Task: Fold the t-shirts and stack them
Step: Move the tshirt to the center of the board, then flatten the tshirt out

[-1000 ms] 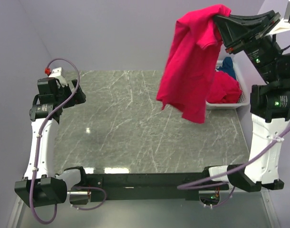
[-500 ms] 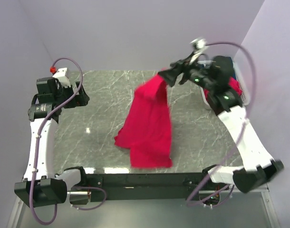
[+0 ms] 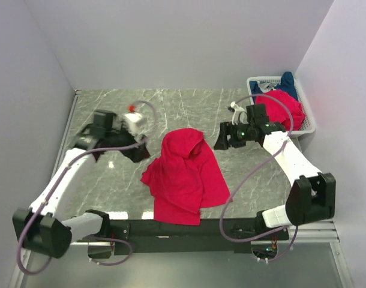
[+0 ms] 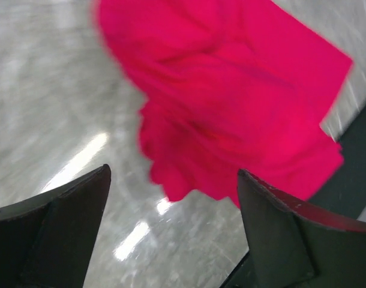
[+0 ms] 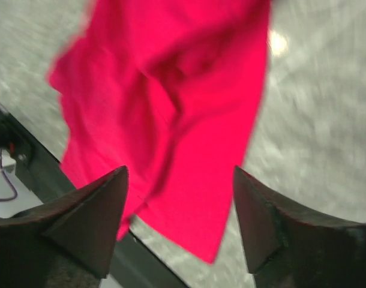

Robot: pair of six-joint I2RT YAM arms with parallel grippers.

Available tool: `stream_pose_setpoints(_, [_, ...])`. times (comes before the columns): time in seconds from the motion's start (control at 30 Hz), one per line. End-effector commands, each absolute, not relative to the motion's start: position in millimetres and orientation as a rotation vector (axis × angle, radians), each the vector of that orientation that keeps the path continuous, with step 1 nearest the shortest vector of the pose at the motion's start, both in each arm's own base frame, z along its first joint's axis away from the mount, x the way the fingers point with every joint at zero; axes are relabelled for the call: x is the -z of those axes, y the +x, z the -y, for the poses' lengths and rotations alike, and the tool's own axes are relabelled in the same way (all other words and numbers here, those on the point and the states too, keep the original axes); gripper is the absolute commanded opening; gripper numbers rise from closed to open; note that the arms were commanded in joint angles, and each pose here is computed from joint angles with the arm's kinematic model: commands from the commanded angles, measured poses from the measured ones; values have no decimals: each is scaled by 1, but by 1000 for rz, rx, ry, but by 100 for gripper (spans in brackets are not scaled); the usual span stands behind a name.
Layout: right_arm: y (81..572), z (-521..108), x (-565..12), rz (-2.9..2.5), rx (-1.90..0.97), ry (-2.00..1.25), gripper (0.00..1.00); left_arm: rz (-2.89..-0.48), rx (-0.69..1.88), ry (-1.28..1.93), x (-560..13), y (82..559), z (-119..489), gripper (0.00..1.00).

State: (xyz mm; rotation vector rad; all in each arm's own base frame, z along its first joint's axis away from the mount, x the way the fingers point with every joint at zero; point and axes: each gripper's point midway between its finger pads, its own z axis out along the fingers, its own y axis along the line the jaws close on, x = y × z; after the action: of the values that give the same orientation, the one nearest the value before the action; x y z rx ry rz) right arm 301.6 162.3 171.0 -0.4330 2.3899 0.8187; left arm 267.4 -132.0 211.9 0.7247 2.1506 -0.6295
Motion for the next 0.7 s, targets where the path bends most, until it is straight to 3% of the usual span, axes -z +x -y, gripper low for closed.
stream_pose_setpoints(0.0, [284, -147, -134, -2536, -852, -405, 75, -2066, 619, 1016, -194, 262, 182, 89])
stream_pose_setpoints(0.17, [261, -131, -86, -2758, -832, -361, 67, -2015, 551, 1379, -146, 227, 247, 84])
stream_pose_setpoints(0.37, [244, -128, -57, -2904, -856, -312, 65, -1934, 607, 1617, -119, 182, 295, 75])
stream_pose_setpoints(0.67, [228, -125, -31, -3036, -868, -266, 63, -1632, 683, 1935, -105, 94, 340, 74])
